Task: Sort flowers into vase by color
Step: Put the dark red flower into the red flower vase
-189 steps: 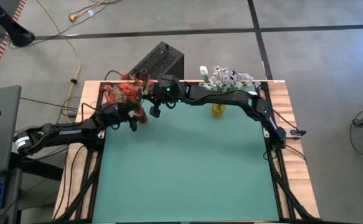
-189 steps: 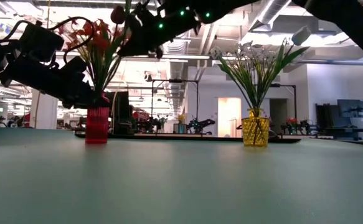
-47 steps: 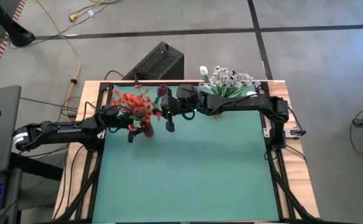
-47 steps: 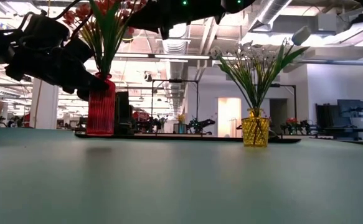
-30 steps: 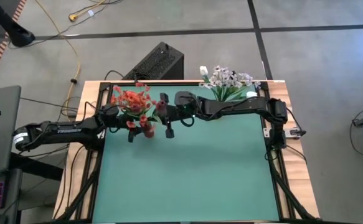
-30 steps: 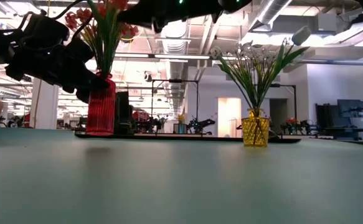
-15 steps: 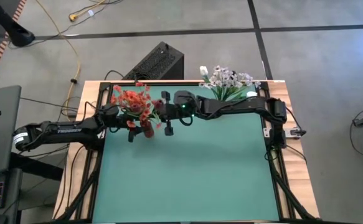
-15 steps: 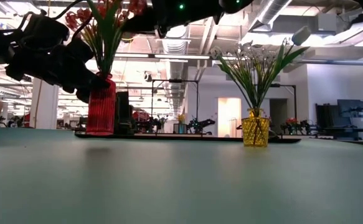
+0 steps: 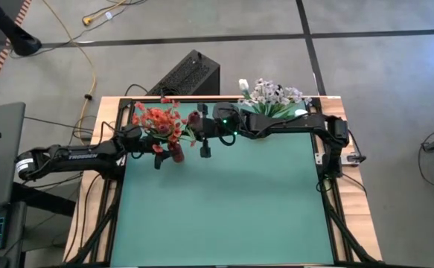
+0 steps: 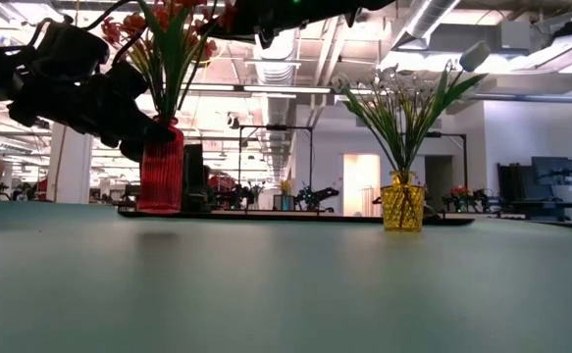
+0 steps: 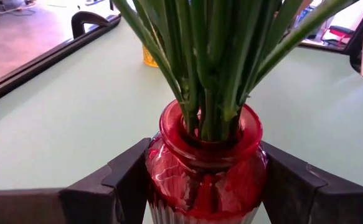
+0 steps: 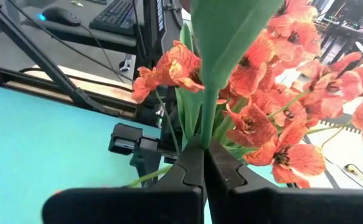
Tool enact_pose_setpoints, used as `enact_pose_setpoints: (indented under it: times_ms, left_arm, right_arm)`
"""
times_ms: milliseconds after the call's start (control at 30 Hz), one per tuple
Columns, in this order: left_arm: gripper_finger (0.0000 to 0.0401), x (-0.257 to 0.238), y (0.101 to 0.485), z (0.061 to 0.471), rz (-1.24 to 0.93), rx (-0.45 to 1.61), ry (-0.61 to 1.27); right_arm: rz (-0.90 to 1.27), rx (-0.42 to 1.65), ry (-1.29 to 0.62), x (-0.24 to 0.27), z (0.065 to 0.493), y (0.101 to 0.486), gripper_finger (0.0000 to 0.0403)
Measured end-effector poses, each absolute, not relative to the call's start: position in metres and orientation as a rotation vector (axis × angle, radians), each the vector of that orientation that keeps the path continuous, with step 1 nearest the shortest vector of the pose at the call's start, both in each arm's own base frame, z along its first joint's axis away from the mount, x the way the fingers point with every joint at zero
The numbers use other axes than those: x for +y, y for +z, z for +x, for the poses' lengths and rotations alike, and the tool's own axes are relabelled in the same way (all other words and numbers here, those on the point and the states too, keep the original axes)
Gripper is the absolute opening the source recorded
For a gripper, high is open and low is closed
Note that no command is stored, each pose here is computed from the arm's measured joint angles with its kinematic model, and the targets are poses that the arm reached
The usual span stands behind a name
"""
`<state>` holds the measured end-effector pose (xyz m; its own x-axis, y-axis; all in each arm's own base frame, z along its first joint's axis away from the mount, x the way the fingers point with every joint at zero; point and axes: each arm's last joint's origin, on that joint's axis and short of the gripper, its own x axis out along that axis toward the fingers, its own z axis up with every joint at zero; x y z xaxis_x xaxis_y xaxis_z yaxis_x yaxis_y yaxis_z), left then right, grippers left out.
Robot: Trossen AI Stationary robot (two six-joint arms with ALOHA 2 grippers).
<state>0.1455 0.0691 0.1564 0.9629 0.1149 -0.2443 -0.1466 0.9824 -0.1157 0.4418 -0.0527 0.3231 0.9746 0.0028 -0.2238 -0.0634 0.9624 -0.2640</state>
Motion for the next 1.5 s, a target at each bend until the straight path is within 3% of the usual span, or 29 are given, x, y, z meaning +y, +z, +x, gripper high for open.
enact_pose_setpoints:
  times_ms: [1033, 1500]
  left_arm:
    - [0.0231, 0.059, 0.16, 0.149, -0.113, 0.193, -0.042]
    - [0.0231, 0.058, 0.16, 0.15, -0.078, 0.205, -0.03]
  right_arm:
    - [-0.18, 0.208, 0.044, -0.048, 0.457, 0.303, 0.0024]
    - [-0.084, 0.153, 0.045, -0.048, 0.461, 0.303, 0.0024]
